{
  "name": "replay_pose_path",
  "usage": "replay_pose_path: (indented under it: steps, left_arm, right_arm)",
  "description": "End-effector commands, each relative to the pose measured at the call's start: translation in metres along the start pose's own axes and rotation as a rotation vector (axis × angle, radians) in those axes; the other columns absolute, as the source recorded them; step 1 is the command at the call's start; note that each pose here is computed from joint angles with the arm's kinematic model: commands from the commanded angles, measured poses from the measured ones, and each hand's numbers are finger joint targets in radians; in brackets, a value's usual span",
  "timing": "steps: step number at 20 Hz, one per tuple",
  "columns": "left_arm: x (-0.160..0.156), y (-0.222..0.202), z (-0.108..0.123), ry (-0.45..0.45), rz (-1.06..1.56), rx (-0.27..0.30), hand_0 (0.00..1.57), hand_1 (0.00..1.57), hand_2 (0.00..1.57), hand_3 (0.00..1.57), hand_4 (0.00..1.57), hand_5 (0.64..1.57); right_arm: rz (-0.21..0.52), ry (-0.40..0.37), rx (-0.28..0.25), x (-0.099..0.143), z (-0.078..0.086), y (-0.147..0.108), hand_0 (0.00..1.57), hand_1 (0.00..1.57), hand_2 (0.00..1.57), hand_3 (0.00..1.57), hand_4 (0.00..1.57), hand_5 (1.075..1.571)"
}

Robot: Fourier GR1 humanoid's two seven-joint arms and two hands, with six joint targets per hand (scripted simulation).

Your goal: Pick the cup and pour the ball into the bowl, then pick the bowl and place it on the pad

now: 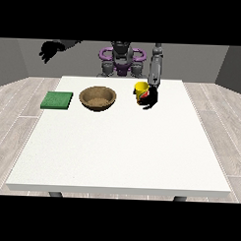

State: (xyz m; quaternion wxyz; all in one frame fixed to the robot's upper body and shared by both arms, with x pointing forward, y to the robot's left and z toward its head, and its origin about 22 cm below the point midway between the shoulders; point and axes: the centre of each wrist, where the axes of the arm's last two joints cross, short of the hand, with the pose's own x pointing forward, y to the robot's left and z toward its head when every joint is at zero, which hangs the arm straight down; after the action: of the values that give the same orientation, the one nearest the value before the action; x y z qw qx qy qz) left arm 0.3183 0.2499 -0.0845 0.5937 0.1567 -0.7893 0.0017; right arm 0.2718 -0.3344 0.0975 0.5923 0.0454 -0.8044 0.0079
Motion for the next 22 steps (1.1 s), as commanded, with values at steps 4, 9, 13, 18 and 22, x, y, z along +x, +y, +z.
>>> replay_pose_path:
  steps: [4, 9, 13, 18, 22]
  left_arm:
    - [0.000, -0.023, 0.007, 0.117, -0.153, -0.102, 1.28, 1.28, 1.57, 1.57, 1.41, 1.413]
    - [0.033, -0.080, -0.009, 0.061, -0.349, -0.158, 1.29, 1.29, 1.57, 1.57, 1.41, 1.467]
    - [0.038, -0.075, -0.031, -0.084, -0.692, -0.191, 1.35, 1.35, 1.57, 1.57, 1.42, 1.540]
    - [0.058, -0.126, -0.030, -0.034, -0.845, -0.291, 1.36, 1.36, 1.57, 1.57, 1.45, 1.533]
    - [0.082, -0.137, -0.056, -0.098, -1.012, -0.319, 1.36, 1.36, 1.57, 1.57, 1.46, 1.535]
  right_arm:
    - [-0.004, 0.133, -0.085, -0.007, 0.014, -0.050, 0.00, 0.00, 0.00, 0.18, 0.63, 1.566]
    - [-0.006, 0.237, -0.109, -0.032, 0.023, -0.058, 0.00, 0.00, 0.00, 0.31, 0.63, 1.563]
    - [-0.027, 0.207, -0.084, -0.027, 0.008, -0.059, 0.00, 0.00, 0.00, 0.24, 0.65, 1.564]
    - [-0.053, 0.298, -0.141, -0.055, 0.026, -0.062, 0.00, 0.00, 0.00, 0.08, 0.68, 1.561]
    - [-0.048, 0.288, -0.163, -0.057, 0.032, -0.082, 0.00, 0.00, 0.00, 0.00, 0.69, 1.560]
